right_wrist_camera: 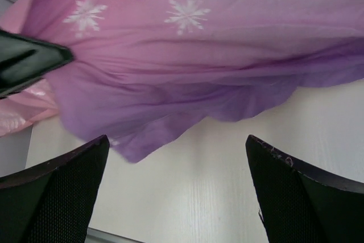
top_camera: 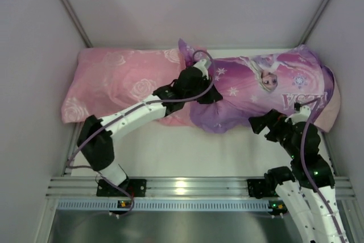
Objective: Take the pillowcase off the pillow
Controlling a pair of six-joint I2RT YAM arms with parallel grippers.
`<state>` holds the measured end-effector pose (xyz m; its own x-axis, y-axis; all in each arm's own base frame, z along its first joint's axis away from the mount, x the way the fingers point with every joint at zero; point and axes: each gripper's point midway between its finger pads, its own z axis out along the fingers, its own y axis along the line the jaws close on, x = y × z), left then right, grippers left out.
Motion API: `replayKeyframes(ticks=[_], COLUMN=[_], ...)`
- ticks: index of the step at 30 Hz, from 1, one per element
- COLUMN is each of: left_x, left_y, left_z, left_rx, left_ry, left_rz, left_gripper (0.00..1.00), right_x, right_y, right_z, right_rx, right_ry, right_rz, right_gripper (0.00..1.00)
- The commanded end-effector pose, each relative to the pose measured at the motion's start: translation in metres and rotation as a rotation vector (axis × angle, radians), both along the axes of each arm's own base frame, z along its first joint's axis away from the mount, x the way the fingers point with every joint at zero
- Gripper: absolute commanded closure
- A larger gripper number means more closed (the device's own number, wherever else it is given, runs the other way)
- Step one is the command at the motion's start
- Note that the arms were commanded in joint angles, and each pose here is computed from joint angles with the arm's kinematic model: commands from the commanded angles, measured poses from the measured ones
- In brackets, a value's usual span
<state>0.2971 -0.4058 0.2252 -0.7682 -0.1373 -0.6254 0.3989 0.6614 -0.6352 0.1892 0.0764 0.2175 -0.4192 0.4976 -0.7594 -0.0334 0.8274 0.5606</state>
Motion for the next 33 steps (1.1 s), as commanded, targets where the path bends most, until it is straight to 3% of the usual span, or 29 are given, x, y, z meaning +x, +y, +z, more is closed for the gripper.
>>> replayKeyframes(ticks=[1,13,16,21,26,31,33], left_x=[-0.042,-0.148,-0.169,-0.179,-0.191,-0.213,-0.218], left_y=[0.025,0.147,0.153,0.136,0.128,0.144,0.150], left_z=[0.146,0.290,0.321,0.353,0.384,0.424,0.431], left_rx=[-0.238,-0.462,-0.526,-0.579,-0.633,-0.708,-0.728], left_ry=[-0.231,-0.462,-0.506,-0.508,-0.534,-0.604,-0.615], left_rz=[-0.052,-0.056,-0.123,-0.233,-0.323,-0.369,-0.371], left_gripper=[1.00,1.00,1.00,1.00,1.00,1.00,1.00], right_x=[0.001,0.029,0.037,0.039,0.038,0.069,0.075], right_y=[-0.006,-0.017,0.006,0.077,0.112,0.072,0.072], right_z=[0.022,0.037,0.031,0.002,-0.028,-0.019,-0.001], right_rx=[-0.013,-0.121,-0.083,0.063,-0.005,-0.174,-0.163], right_ry=[-0.033,0.036,0.043,0.072,0.142,0.121,0.088], right_rz=[-0.029,-0.082,0.031,0.392,0.511,0.266,0.247], right_gripper=[0.01,0.00,0.00,0.00,0.01,0.01,0.01])
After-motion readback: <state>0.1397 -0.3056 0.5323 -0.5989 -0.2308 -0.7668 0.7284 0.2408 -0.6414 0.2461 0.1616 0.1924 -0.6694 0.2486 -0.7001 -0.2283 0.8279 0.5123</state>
